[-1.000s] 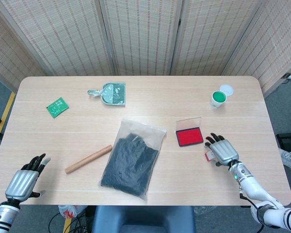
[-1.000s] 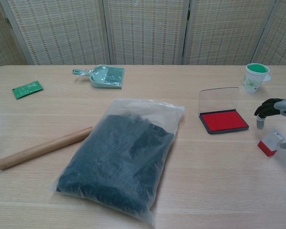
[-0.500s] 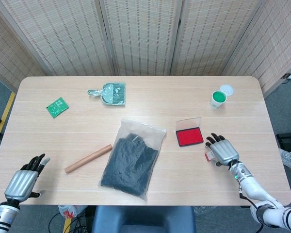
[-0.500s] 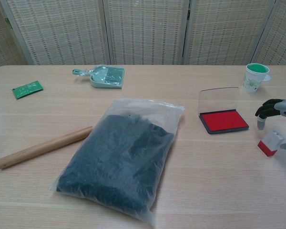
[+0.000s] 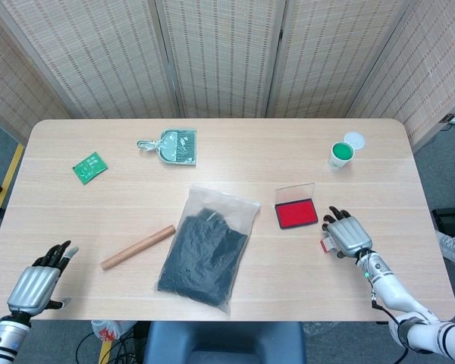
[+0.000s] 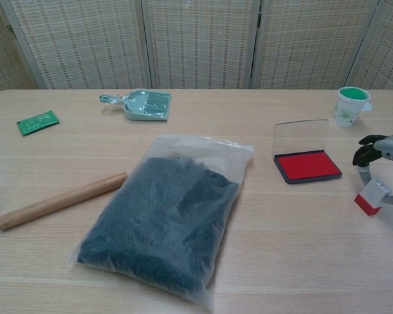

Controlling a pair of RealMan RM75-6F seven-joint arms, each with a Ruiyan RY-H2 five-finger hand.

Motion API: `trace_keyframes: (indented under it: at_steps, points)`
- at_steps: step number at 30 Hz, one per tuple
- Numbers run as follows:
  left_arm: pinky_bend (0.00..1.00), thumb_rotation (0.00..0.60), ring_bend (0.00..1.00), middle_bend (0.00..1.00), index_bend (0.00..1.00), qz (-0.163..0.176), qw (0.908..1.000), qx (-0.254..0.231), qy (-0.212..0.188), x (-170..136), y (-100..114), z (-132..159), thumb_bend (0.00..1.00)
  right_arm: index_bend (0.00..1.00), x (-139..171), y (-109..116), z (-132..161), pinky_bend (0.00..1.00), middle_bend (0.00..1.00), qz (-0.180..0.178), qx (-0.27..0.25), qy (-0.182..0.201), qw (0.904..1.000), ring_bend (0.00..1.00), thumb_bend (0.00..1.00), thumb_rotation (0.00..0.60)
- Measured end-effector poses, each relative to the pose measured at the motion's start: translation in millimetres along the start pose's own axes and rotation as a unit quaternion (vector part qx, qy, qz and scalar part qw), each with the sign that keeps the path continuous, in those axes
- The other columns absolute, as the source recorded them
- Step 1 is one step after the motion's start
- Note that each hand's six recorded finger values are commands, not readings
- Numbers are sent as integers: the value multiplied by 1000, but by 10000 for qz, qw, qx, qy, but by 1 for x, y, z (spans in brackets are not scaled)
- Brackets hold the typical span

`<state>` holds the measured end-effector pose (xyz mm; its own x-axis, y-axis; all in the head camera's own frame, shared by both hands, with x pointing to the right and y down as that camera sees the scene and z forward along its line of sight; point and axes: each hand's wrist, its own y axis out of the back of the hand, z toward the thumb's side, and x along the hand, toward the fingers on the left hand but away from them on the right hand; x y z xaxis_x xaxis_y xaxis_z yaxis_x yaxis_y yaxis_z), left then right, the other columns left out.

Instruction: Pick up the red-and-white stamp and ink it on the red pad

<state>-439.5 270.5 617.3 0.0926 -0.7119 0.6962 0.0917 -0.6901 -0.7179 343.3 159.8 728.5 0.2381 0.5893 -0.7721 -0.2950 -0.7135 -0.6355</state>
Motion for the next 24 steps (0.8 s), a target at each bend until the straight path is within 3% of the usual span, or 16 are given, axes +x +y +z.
trace_keyframes:
  at_steps: [12,15,20,24]
  points:
    - [267,600,41,0,52,19,10000,-67,-62,-1,2,1,70,627,9,20,4,156,497,-352,-89,19,9993,246,282,600]
    - [267,600,41,0,53,16,9999,-76,-77,-2,2,1,70,649,15,32,6,281,564,-487,-182,35,9986,321,282,600]
    - [267,600,41,0,52,16,9999,-105,-102,-3,2,2,70,722,20,47,3,571,687,-564,-249,-32,9981,531,283,600]
    - [267,600,41,0,53,17,9998,-136,-109,-3,3,1,70,762,16,53,1,664,775,-552,-249,-143,9981,624,289,600]
